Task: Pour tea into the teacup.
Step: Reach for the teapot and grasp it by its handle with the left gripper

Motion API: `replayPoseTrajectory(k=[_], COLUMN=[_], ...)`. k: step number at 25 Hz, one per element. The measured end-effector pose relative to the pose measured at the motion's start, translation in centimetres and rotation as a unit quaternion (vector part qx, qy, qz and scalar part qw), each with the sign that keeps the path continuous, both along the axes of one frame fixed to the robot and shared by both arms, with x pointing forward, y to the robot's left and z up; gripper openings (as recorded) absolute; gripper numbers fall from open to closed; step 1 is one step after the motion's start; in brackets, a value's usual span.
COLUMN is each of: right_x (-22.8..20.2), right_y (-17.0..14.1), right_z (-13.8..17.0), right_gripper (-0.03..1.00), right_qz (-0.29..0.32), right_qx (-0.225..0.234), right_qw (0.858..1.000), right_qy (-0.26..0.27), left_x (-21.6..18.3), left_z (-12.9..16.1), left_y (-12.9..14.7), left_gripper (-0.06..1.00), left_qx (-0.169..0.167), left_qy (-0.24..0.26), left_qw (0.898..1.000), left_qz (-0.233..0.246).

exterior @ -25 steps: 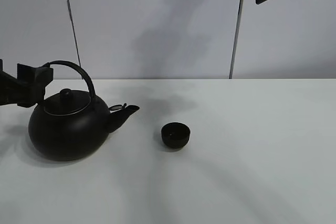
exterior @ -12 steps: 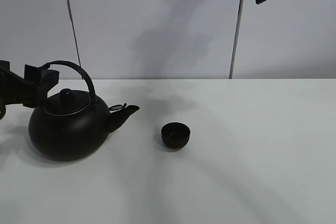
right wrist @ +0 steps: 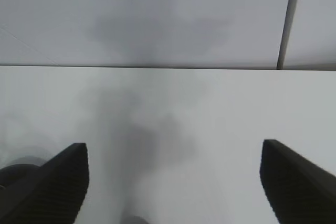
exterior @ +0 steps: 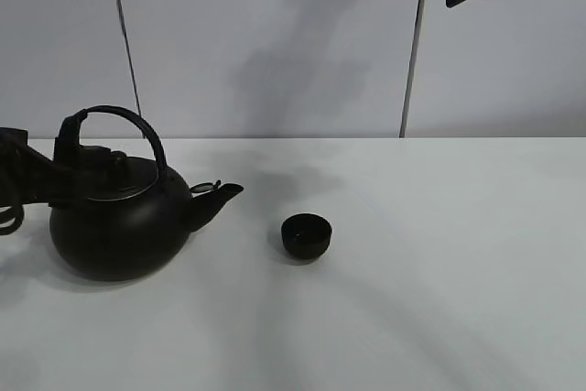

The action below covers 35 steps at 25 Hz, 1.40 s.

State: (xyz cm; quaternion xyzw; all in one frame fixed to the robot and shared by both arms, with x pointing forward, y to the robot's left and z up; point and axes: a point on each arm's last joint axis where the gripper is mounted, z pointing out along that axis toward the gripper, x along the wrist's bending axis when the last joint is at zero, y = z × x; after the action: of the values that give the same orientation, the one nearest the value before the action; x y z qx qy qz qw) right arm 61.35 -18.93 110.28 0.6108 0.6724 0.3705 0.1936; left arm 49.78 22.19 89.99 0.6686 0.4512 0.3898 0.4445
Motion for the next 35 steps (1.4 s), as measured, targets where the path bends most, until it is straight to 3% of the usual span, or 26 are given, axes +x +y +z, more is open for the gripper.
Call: replayPoseTrajectory(k=[35], right_x=[0.1], right_y=[0.0], right_z=[0.1], right_gripper=[0.61], right_qz=[-0.001], right_qx=[0.003], right_qw=[1.000], right_qy=[-0.011], left_x=[2.6], left_z=[0.3], left_y=[-0.7], left_gripper=[0.63], left_qx=[-0.014], left_qy=[-0.041], left_qw=[0.999], left_qz=[-0.005])
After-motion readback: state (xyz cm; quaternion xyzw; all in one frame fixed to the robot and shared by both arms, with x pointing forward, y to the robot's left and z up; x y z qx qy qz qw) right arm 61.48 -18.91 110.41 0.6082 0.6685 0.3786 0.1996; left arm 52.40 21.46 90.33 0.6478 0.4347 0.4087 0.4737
